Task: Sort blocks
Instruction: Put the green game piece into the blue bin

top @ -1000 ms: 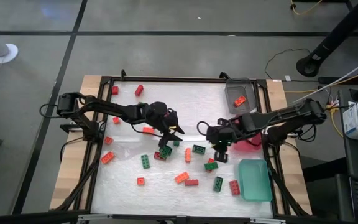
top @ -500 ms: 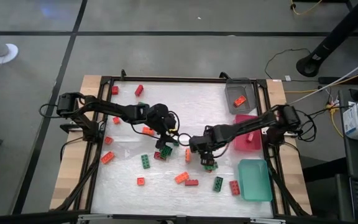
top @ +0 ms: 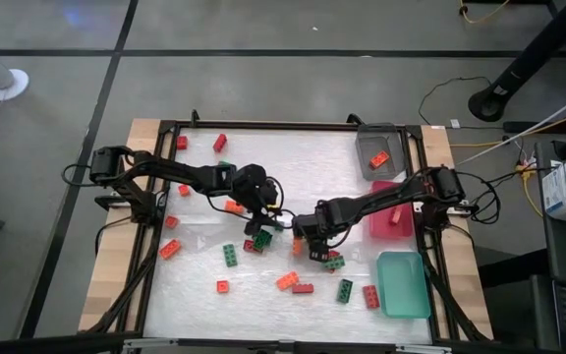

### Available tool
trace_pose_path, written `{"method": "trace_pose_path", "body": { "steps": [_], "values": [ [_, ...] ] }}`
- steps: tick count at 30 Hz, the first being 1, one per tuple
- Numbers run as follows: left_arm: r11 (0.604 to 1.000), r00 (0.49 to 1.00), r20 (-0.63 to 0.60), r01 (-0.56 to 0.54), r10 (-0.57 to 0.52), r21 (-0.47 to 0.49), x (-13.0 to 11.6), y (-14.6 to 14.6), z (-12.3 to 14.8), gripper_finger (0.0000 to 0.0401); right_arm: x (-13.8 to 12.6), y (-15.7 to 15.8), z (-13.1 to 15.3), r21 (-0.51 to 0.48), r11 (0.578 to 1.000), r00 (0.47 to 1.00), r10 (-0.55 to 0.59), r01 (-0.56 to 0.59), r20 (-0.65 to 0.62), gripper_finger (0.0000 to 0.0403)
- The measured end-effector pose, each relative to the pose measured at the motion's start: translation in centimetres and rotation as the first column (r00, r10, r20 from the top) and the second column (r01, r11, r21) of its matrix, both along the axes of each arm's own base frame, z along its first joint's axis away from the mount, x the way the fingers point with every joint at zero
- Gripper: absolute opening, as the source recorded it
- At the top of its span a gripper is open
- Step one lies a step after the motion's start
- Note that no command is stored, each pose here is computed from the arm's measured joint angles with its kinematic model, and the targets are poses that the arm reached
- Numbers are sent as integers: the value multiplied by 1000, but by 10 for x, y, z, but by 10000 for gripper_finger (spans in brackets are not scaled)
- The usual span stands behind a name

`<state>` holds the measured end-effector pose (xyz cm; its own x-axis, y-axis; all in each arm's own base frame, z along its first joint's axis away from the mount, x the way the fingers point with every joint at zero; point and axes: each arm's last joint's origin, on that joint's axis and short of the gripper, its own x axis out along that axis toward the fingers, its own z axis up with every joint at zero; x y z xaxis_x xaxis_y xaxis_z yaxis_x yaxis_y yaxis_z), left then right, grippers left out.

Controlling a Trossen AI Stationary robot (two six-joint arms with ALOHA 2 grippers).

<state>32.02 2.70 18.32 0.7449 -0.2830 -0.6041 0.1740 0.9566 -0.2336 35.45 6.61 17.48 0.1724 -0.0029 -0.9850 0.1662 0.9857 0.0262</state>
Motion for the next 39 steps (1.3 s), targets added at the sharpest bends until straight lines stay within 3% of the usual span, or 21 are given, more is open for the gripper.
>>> {"method": "trace_pose_path", "body": {
  "steps": [10, 17, 21, 27, 30, 35, 39],
  "values": [
    [1000, 996, -88, -9, 8, -19, -6, -1, -5, 178, 2, -14, -14, 11, 999, 998, -45, 45, 44, 294],
    [992, 984, -165, -86, 69, -98, -17, -4, 5, 178, 0, -21, -20, 6, 999, 998, -47, 46, 35, 288],
    [981, 980, -160, -142, 120, -134, -20, -12, 16, 178, -8, -22, -29, 2, 999, 999, -37, 37, 8, 253],
    [976, 979, -139, -167, 148, -139, -24, -31, 28, 178, -13, -23, -35, -7, 1000, 999, -30, 30, -11, 168],
    [980, 983, -141, -139, 119, -140, -31, -41, 35, 178, -10, -22, -30, 0, 1000, 1000, -11, 11, -1, 137],
    [976, 967, -211, -175, 145, -131, -51, -51, 47, 178, -3, -19, -7, 43, 999, 999, 0, 2, -40, 137],
    [956, 925, -312, -264, 215, -126, -69, -56, 52, 178, -3, -12, 20, 42, 999, 992, -6, 12, -123, 152]
  ]
}}
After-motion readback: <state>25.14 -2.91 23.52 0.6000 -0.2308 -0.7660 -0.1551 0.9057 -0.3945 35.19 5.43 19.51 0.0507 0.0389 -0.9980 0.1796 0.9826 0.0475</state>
